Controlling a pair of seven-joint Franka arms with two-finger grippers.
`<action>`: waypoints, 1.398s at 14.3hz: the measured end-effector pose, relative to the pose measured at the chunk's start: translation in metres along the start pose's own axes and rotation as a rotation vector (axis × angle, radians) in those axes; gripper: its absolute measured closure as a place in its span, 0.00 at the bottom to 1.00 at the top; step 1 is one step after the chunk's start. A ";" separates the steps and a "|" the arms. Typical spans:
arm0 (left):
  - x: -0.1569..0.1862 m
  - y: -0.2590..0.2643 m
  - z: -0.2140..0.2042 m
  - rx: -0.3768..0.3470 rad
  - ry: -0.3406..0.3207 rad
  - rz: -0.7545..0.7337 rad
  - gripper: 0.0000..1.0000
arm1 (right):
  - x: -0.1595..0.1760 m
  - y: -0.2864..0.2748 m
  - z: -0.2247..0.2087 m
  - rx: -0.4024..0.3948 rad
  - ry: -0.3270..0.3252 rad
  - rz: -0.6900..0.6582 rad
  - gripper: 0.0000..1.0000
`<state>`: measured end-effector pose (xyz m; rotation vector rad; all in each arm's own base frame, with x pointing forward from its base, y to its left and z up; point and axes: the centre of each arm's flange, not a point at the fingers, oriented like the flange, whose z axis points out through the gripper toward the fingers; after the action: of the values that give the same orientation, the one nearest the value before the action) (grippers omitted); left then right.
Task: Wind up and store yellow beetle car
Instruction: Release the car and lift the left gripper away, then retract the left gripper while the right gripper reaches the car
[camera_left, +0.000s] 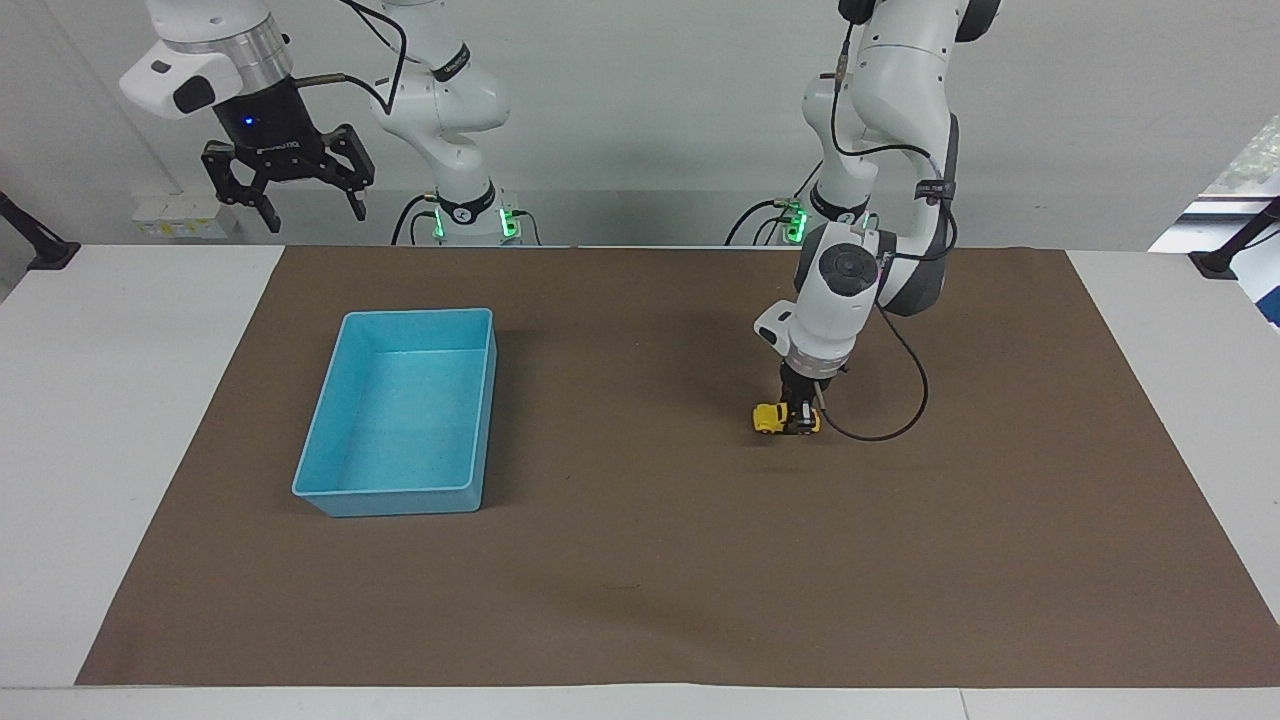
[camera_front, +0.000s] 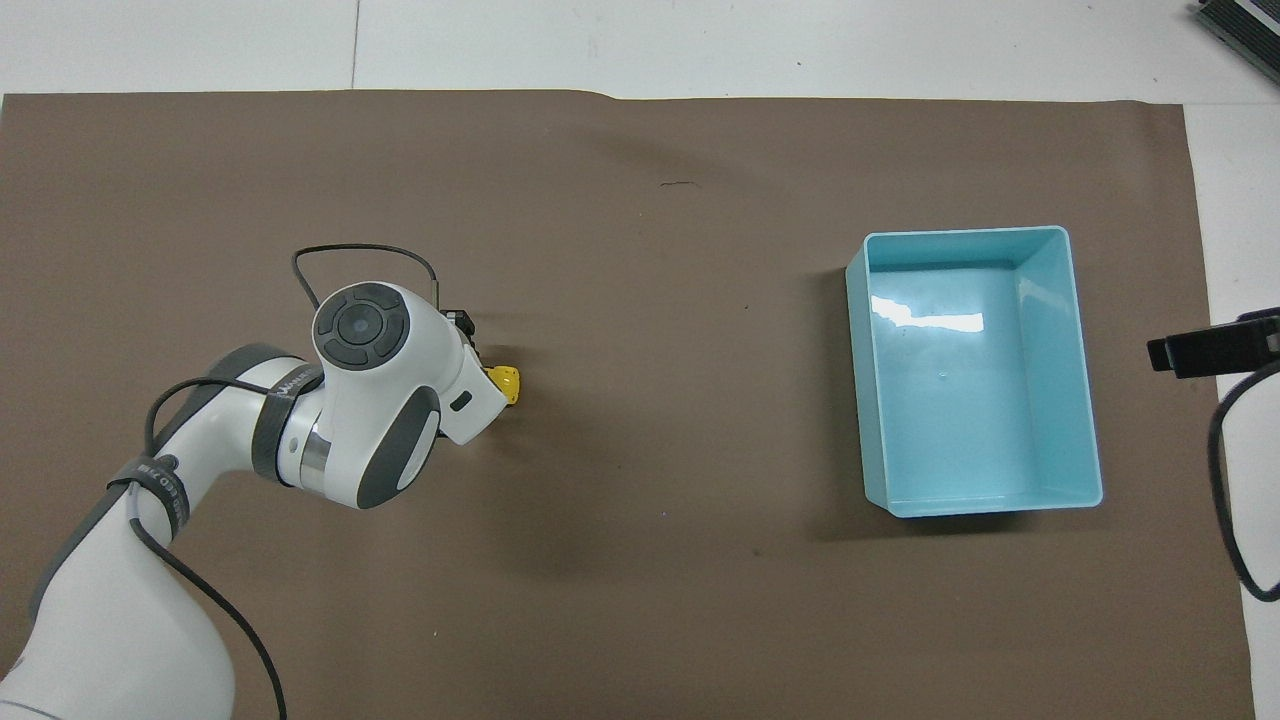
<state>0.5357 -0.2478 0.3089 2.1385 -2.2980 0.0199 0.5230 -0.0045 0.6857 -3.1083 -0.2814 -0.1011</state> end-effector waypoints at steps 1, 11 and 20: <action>0.001 0.000 -0.009 0.000 0.000 -0.021 0.19 | 0.000 0.000 0.000 0.000 0.000 0.000 0.00; -0.032 -0.020 -0.109 0.039 -0.009 -0.498 0.00 | -0.004 -0.004 0.005 0.017 -0.016 -0.005 0.00; -0.119 -0.041 -0.157 0.074 0.004 -1.331 0.00 | -0.017 -0.015 0.012 0.046 -0.028 -0.232 0.00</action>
<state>0.5837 -0.1306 0.4650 3.1362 -0.4915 0.0978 0.5040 0.0072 0.6733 -3.0203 -0.6347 -0.0537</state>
